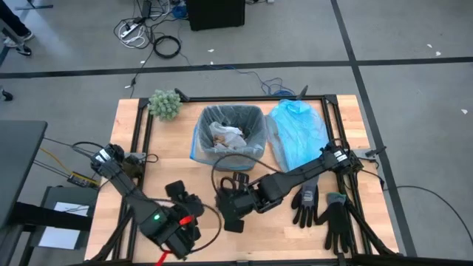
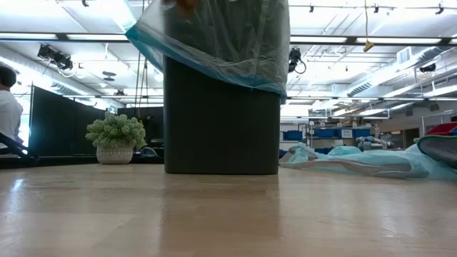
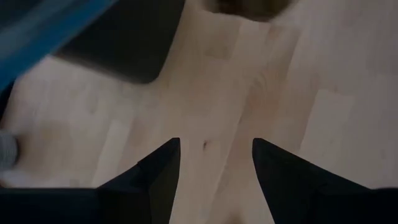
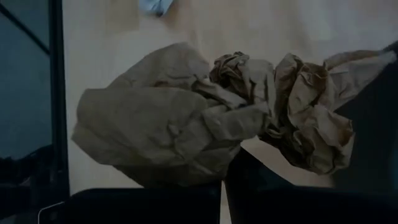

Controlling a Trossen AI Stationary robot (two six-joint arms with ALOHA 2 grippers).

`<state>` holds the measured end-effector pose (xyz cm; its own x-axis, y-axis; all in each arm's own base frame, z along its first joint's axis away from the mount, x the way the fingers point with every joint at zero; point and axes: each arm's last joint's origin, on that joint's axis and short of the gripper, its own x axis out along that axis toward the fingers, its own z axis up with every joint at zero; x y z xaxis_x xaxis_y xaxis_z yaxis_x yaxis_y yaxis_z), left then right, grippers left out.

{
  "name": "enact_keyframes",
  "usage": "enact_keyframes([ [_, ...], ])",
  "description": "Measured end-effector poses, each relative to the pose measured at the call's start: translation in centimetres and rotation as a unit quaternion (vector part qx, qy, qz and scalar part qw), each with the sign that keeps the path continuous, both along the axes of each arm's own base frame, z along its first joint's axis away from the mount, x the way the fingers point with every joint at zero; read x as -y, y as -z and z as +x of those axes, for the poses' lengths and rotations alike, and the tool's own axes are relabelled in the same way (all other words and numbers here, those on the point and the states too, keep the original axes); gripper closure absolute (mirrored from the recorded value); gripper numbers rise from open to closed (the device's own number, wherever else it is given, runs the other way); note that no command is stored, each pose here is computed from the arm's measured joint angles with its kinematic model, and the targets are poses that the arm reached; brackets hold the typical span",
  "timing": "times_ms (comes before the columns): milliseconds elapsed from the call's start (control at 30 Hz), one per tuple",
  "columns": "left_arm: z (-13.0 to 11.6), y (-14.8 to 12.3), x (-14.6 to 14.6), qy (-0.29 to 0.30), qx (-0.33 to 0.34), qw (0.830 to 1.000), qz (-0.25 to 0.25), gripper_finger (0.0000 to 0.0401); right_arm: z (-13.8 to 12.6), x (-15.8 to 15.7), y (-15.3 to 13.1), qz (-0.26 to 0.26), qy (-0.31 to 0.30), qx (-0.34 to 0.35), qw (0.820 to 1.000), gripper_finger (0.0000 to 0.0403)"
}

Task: Place trash/remove bag and relplace
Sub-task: Put the brown napkin into the trash bin

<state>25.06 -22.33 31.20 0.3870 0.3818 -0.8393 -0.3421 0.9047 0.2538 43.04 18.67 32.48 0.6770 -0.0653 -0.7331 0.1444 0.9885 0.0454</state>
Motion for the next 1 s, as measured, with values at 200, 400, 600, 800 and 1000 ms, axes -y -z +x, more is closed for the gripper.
enact_keyframes([
  [200, 2.6, -0.7, -1.5, 0.036, 0.027, 0.999, 0.011, 0.019, -1.5, 0.9, -3.3, -0.028, 0.024, 0.014, 0.999, 0.0403],
  [400, 4.0, -3.5, -2.3, 0.08, 0.061, 0.995, 0.022, 0.019, -3.9, 2.1, -5.5, -0.055, 0.052, 0.006, 0.997, 0.0403],
  [600, 4.1, -7.2, -2.9, 0.083, 0.116, 0.989, 0.024, 0.019, -6.0, 3.2, -8.7, -0.069, 0.061, 0.052, 0.994, 0.0403],
  [800, 4.0, -10.0, -3.7, 0.078, 0.176, 0.977, 0.091, 0.019, -7.7, 4.8, -11.7, -0.09, 0.052, 0.094, 0.99, 0.0403],
  [1000, 4.2, -12.0, -4.8, 0.058, 0.211, 0.945, 0.243, 0.019, -7.9, 7.9, -13.1, -0.136, 0.043, 0.097, 0.985, 0.0403],
])
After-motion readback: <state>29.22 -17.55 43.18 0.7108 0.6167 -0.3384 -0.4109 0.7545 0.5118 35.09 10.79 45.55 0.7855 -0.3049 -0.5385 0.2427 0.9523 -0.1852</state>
